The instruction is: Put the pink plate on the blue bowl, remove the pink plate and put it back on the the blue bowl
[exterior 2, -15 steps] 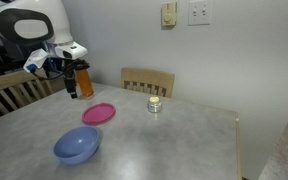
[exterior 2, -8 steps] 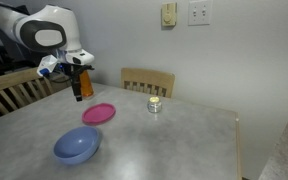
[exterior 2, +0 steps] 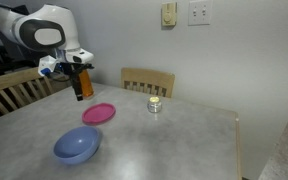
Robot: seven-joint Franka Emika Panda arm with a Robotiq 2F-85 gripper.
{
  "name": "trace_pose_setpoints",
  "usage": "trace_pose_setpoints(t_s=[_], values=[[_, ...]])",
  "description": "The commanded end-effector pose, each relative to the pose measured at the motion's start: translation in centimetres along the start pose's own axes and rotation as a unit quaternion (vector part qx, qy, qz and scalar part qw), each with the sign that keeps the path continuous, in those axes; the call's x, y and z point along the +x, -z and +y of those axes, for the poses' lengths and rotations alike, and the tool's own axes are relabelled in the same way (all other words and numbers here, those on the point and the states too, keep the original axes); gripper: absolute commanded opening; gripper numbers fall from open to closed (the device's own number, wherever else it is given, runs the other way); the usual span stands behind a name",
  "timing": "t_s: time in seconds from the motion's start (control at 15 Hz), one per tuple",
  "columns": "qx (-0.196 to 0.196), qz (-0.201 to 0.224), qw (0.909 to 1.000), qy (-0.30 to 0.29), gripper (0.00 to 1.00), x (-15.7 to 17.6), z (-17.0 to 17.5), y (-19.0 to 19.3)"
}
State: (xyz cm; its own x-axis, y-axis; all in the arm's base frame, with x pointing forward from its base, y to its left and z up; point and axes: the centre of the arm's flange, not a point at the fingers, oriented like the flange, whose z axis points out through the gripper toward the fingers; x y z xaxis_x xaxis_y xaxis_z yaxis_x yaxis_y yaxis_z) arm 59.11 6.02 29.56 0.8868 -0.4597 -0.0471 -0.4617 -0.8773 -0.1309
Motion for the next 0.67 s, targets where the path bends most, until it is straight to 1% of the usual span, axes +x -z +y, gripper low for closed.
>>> trace_pose_setpoints(t_s=[0.0,0.07,0.2,0.27,0.4,0.6], values=[[-0.039,0.015,0.9983,0.040,1.00,0.5,-2.6,-1.6],[-0.055,0.023,0.9969,0.051,1.00,0.8,-3.5,-2.4],[-0.072,0.029,0.9928,0.090,1.00,1.1,-5.7,-3.7],[-0.072,0.032,0.9911,0.107,1.00,1.5,-6.9,-4.8],[-0.088,0.032,0.9875,0.127,1.00,2.2,-8.9,-6.2],[-0.091,0.024,0.9857,0.140,1.00,4.3,-10.5,-8.4]])
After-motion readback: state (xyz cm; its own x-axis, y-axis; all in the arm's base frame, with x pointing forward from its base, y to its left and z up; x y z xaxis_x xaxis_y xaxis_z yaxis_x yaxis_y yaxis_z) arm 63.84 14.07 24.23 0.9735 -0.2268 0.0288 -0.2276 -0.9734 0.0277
